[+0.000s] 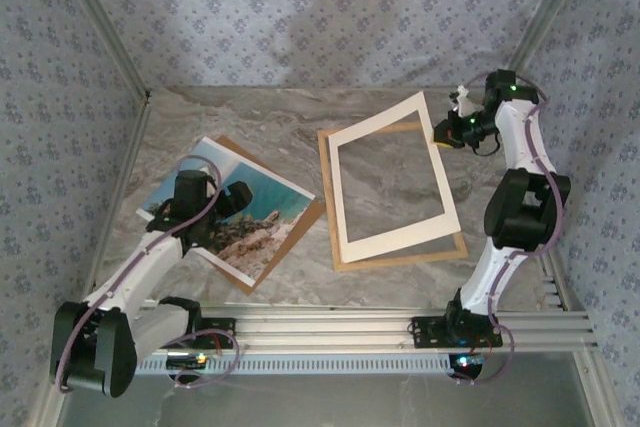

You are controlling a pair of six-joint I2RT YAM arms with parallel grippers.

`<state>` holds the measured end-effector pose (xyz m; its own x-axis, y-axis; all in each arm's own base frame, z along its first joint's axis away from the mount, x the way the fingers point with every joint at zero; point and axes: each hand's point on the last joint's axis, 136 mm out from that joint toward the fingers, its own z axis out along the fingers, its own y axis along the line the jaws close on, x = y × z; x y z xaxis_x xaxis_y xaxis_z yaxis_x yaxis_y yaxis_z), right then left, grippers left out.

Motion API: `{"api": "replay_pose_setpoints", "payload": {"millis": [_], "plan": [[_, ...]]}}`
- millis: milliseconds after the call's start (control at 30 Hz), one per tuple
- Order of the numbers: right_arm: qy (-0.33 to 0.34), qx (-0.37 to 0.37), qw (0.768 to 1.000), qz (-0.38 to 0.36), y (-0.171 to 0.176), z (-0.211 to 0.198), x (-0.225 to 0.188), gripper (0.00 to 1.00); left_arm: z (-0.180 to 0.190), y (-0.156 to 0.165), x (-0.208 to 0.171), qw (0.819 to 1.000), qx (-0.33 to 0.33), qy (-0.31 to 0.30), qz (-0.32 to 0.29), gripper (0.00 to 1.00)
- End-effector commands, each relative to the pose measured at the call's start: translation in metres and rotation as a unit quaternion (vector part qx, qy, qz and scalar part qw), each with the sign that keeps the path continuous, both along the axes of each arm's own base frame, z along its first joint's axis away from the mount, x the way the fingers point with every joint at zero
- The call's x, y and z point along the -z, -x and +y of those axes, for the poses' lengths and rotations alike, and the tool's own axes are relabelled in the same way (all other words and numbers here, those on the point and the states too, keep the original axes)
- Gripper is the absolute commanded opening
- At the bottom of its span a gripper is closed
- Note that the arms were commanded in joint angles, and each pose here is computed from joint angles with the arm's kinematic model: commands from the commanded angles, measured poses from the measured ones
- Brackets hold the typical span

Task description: Put the photo into the frame

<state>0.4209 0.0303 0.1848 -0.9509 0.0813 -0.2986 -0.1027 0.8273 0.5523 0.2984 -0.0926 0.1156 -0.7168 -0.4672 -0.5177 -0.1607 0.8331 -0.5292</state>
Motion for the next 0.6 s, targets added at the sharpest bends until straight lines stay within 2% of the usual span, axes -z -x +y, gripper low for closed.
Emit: {"api": "replay_pose_setpoints", "payload": {"millis": [0, 567], "plan": [[0.019, -0.009, 0.999, 0.028, -0.001, -0.006, 0.030, 0.00, -0.001, -0.006, -0.006, 1.000, 0.005, -0.008, -0.016, 0.88], [0.064, 0.005, 0.997, 0.046, -0.009, -0.015, 0.085, 0.00, -0.002, -0.006, 0.006, 1.000, 0.006, -0.016, -0.003, 0.88]]}}
